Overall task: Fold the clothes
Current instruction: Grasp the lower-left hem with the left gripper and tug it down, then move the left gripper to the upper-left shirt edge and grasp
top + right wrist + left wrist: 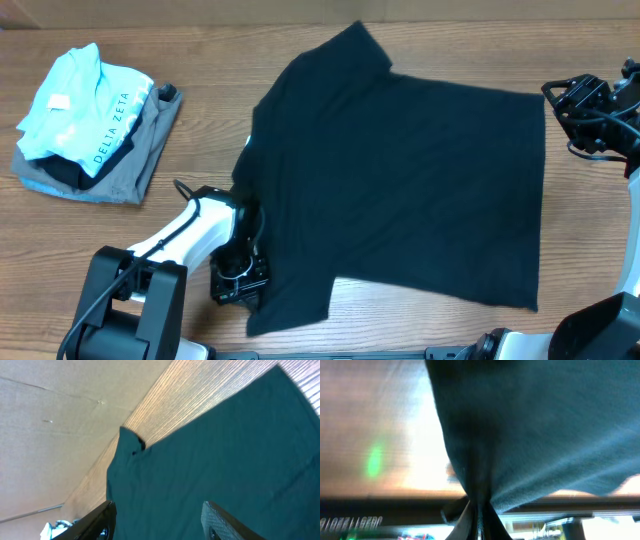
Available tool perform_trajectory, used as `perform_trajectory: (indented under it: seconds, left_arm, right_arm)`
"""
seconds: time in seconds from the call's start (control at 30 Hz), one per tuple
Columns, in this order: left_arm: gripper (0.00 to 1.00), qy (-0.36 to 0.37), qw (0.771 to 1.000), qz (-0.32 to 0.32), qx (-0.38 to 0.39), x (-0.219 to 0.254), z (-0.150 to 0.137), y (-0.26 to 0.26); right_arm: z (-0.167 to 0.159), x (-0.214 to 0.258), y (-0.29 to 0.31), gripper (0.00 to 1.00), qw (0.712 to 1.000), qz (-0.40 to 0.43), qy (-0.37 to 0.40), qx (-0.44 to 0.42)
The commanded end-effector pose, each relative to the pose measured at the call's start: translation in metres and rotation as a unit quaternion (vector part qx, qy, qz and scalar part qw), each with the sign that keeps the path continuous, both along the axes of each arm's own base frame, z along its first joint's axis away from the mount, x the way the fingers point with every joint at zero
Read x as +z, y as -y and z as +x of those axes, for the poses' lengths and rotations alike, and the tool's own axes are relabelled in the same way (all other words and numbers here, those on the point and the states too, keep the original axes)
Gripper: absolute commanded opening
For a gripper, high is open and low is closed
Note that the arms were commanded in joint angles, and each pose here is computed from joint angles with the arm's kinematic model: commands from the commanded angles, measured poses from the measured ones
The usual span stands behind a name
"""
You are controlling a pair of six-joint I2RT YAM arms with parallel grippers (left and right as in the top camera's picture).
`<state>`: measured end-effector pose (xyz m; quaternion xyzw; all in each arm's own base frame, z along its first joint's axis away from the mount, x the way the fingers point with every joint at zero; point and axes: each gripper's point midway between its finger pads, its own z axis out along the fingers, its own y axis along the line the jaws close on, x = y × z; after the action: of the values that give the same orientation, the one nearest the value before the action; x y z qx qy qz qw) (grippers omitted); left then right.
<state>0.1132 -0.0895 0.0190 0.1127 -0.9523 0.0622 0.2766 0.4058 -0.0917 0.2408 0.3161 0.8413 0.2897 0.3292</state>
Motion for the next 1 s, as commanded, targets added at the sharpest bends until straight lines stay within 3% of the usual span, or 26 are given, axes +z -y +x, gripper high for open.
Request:
perform_trajectory:
  seconds: [0.0,0.1,0.23,0.37,0.43,0.57,0.67,0.73,0.83,0.97]
  left_arm:
    - [0.09,0.011,1.000,-0.013,-0.018,0.007,0.006,-0.001]
    - [0.20,0.013,1.000,-0.012,-0.019,0.007,0.007,-0.002]
    - [0.06,0.033,0.999,-0.018,-0.018,0.015,0.020,0.002]
    - [0.07,0.111,0.993,-0.032,-0.017,0.055,0.066,0.008]
    - [0.20,0.174,0.984,-0.026,-0.024,0.080,0.097,0.004]
    - [0.57,0.310,0.949,0.040,-0.036,0.116,0.164,-0.020]
    - [0.61,0.337,0.940,0.037,-0.042,0.118,0.179,-0.020]
    - [0.61,0.349,0.934,0.058,-0.051,0.115,0.188,-0.029]
    - [0.43,0.373,0.922,0.079,-0.068,0.099,0.210,-0.035]
    - [0.30,0.387,0.914,0.071,-0.096,0.060,0.242,-0.028]
  right_arm:
    - [0.001,0.002,0.001,0.59,1.000,-0.004,0.004,0.000]
    - [-0.002,-0.002,0.005,0.59,1.000,-0.012,-0.006,-0.008]
    - [-0.008,-0.013,0.012,0.60,0.999,-0.025,-0.036,-0.028]
    - [-0.012,-0.025,0.010,0.60,0.998,-0.025,-0.056,-0.030]
    - [-0.013,-0.032,0.006,0.61,0.997,-0.021,-0.066,-0.027]
    - [-0.019,-0.048,0.002,0.64,0.995,-0.026,-0.091,-0.027]
    - [-0.023,-0.054,0.003,0.64,0.993,-0.028,-0.108,-0.031]
    - [-0.025,-0.056,0.002,0.64,0.993,-0.026,-0.112,-0.031]
    - [-0.025,-0.057,-0.003,0.64,0.993,-0.023,-0.116,-0.026]
    - [-0.025,-0.059,-0.019,0.64,0.992,-0.023,-0.125,-0.007]
